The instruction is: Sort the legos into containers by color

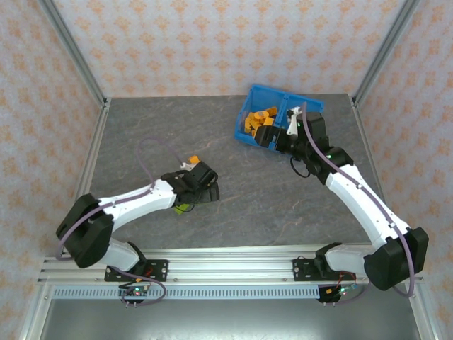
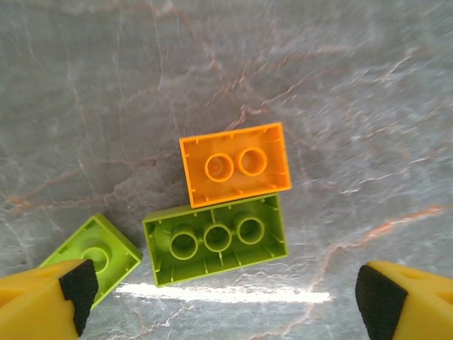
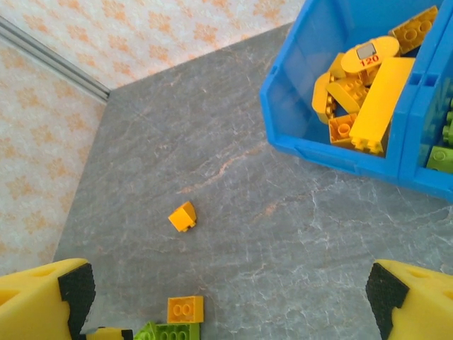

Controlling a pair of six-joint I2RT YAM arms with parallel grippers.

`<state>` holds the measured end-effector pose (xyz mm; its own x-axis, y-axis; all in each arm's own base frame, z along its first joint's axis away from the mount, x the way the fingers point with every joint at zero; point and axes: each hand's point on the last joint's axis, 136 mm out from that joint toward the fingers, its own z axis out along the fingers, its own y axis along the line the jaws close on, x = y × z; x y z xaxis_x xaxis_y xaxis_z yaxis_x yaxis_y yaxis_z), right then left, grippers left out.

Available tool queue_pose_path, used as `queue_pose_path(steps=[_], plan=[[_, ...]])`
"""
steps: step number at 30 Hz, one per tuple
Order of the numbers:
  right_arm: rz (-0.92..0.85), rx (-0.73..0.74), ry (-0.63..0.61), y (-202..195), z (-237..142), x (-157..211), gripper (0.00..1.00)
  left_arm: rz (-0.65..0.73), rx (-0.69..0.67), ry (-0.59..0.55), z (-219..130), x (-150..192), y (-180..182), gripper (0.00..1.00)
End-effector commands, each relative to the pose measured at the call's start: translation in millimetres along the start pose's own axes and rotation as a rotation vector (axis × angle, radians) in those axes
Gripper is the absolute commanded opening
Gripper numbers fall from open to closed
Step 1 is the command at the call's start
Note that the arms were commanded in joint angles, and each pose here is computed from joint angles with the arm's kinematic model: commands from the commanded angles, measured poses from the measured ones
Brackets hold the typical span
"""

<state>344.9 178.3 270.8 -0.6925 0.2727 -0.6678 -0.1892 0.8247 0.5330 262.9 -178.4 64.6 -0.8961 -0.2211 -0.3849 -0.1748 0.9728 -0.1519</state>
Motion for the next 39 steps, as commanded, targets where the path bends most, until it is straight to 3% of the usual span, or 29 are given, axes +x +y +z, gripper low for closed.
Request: queue_pose_path(steps=[1,4,9,17,27,31,35,39], plan=[[-0.023,0.018,0.027,-3.4,1.1,4.0,0.99,-0.067,-0.015,0.005,8.2,-0.6,0.4,0.99],[-0.02,0.019,0.03,-4.3,2.8,5.1,0.99,-0.06,-0.034,-0.003,15.8,0.6,4.0,0.97],[-0.02,0.039,0.033,-8.0,3.1,5.8,0.99,-0.041,-0.032,0.026,24.6,5.0,0.3,0.82],[-0.012,0.043,0.029,-7.7,2.2,3.9,0.99,-0.031,-0.078,0.038,33.2,10.4,8.5,0.8],[-0.003,0.033,0.013,-1.7,-5.5,-1.9,0.99,-0.027,-0.074,0.047,40.3,13.4,7.4,0.55],[-0.002,0.03,-0.022,1.1,-16.9,-7.6,0.99,-0.006,0.0,0.025,17.5,3.6,-9.8,0.52],[-0.004,0.046,-0.083,0.3,-32.1,-15.5,0.99,0.075,0.121,-0.071,-26.6,-21.8,-50.4,0.53],[0.007,0.07,-0.142,-4.4,-42.6,-21.7,1.0,0.129,0.174,-0.154,-44.6,-49.1,-80.1,0.55]])
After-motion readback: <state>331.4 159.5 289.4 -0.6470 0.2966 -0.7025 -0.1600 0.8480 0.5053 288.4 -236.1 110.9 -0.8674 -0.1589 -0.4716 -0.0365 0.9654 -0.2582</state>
